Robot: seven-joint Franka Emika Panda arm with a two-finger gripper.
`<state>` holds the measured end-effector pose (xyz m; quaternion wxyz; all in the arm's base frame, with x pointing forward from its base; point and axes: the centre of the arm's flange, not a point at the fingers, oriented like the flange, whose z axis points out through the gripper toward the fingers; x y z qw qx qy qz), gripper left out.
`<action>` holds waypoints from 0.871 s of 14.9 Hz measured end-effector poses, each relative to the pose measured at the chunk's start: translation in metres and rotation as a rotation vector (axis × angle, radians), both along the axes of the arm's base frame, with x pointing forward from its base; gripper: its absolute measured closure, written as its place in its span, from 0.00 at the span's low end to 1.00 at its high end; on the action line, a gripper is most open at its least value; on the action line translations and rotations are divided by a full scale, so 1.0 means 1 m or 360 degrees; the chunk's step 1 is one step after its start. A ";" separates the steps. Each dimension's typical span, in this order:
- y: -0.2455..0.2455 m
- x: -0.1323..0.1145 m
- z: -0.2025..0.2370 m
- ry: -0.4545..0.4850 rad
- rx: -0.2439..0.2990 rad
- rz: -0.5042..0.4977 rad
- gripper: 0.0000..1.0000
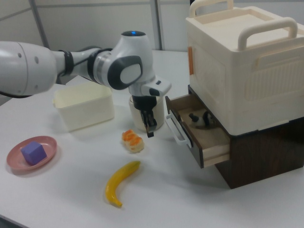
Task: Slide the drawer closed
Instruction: 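Move the gripper down toward the open drawer's front face, then push the drawer front with the gripper into the brown cabinet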
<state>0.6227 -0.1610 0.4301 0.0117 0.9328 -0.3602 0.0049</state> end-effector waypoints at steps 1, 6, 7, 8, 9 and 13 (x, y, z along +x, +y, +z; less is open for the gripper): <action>-0.008 0.002 -0.008 -0.0008 -0.0015 -0.0029 0.99; -0.040 0.009 -0.016 -0.0140 -0.0132 -0.0090 0.99; -0.047 0.009 -0.013 -0.0169 -0.0164 -0.0093 0.99; -0.053 0.010 -0.011 -0.0205 -0.0205 -0.0088 0.99; -0.056 0.011 -0.009 -0.0222 -0.0241 -0.0076 0.99; -0.078 0.023 -0.019 -0.0316 -0.0452 -0.0066 0.99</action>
